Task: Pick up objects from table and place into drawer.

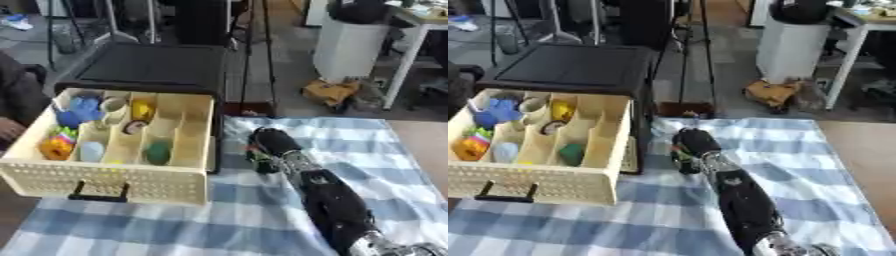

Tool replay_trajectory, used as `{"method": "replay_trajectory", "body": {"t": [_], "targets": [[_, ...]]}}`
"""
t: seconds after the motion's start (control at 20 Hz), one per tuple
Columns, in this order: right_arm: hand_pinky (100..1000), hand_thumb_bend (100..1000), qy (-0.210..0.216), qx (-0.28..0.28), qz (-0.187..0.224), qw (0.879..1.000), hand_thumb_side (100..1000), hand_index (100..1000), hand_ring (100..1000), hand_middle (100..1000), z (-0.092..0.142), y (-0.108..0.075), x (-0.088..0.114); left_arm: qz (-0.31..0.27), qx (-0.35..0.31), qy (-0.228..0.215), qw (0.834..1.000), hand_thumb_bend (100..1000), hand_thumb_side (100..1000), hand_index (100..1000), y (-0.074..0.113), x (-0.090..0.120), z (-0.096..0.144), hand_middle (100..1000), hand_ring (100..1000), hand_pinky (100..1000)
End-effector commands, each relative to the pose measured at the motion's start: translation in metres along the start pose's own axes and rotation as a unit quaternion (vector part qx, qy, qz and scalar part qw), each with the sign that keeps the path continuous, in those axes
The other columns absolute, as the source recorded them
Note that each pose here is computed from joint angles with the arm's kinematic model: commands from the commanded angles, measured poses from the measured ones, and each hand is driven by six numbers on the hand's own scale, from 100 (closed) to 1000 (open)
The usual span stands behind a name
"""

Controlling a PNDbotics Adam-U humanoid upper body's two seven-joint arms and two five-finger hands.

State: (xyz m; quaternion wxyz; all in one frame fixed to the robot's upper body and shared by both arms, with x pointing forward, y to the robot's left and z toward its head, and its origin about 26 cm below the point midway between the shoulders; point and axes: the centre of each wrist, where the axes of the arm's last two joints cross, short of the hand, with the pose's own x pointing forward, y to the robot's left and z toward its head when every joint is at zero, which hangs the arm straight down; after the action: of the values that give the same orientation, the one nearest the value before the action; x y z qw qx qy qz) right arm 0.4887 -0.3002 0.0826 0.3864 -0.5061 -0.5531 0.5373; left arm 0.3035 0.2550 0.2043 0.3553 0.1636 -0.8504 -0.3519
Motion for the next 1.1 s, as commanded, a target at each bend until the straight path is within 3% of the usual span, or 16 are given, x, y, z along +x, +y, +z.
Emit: {"method": "replay_trajectory", "body": {"t": [0.05, 0.45, 1.1], "targets": [[100, 100, -0.003, -0.003, 0.02, 1.0, 132, 366, 183, 327, 0.006, 0.005, -0.011, -0.012, 0.006, -0.006, 1.0, 100, 1000, 777, 0.007, 0.004, -0.001, 100, 100, 100], [100, 100, -0.039, -0.045, 0.021, 0.998, 100, 364, 181, 325, -0.007, -0.022, -0.012, -0.014, 0.001, 0.001, 1.0, 100, 1000, 777, 0.007, 0.003, 0.002, 100, 100, 100], [100, 100, -0.1, -0.082, -0.014, 0.992, 100, 366, 181, 328, -0.019, -0.059, -0.009, -0.015, -0.012, 0.025, 1.0, 100, 1000, 778, 0.005, -0.003, 0.011, 100, 100, 100]]}}
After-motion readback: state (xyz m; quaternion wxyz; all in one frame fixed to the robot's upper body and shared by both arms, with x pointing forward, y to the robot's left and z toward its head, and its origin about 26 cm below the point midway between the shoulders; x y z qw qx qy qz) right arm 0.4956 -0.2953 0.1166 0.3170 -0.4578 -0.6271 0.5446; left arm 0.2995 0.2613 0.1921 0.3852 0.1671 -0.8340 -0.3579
